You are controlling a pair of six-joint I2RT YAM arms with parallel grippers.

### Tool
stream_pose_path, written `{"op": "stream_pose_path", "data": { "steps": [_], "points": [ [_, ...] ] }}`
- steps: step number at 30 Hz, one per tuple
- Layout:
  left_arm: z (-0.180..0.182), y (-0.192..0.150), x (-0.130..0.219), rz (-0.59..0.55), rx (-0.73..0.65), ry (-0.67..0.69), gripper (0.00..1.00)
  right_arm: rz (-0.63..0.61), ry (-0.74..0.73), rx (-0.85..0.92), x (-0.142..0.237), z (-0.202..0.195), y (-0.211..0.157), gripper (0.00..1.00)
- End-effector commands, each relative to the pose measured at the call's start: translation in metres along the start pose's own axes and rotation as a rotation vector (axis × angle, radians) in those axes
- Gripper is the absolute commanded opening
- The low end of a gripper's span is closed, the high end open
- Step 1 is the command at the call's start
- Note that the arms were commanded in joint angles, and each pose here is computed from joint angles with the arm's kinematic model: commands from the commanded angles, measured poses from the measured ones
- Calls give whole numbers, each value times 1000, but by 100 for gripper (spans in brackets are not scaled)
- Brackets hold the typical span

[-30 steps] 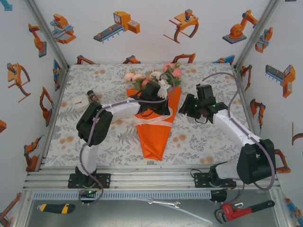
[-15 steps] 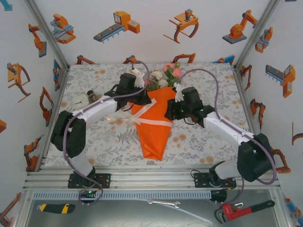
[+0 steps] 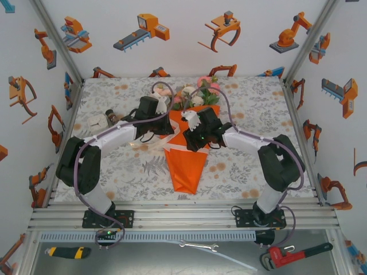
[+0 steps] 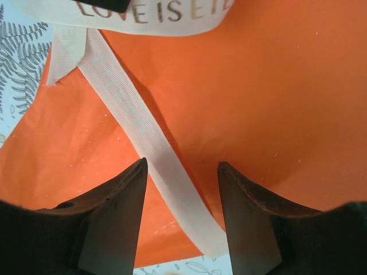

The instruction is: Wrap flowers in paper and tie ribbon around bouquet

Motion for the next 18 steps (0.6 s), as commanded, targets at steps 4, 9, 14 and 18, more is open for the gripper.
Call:
{"op": "stream_pose_path", "data": {
  "steps": [4, 9, 14, 18],
  "points": [
    [-4, 6, 10, -36, 16, -9, 0, 63, 172, 88, -18, 24, -6, 48],
    [-3, 7, 10, -34, 19, -8, 0, 80, 149, 93, -19, 23, -8, 41],
    [-4, 6, 6, -12, 18, -40, 0, 56, 103, 100, -9, 17, 9, 17],
    [-7, 7, -1, 17, 23, -71, 0, -3, 118, 108, 8, 21, 23, 2]
  ]
}}
Point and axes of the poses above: each hand's point on the last joint's axis, 136 mm out from that joint toward the fingers, its own x axis back along the fingers, its own z axis along the line the jaws close on, y = z × x, the point moved 9 cm from there along x, back along the fingers, and after that the axes turned 14 degrees about x, right-handed, at the moved point
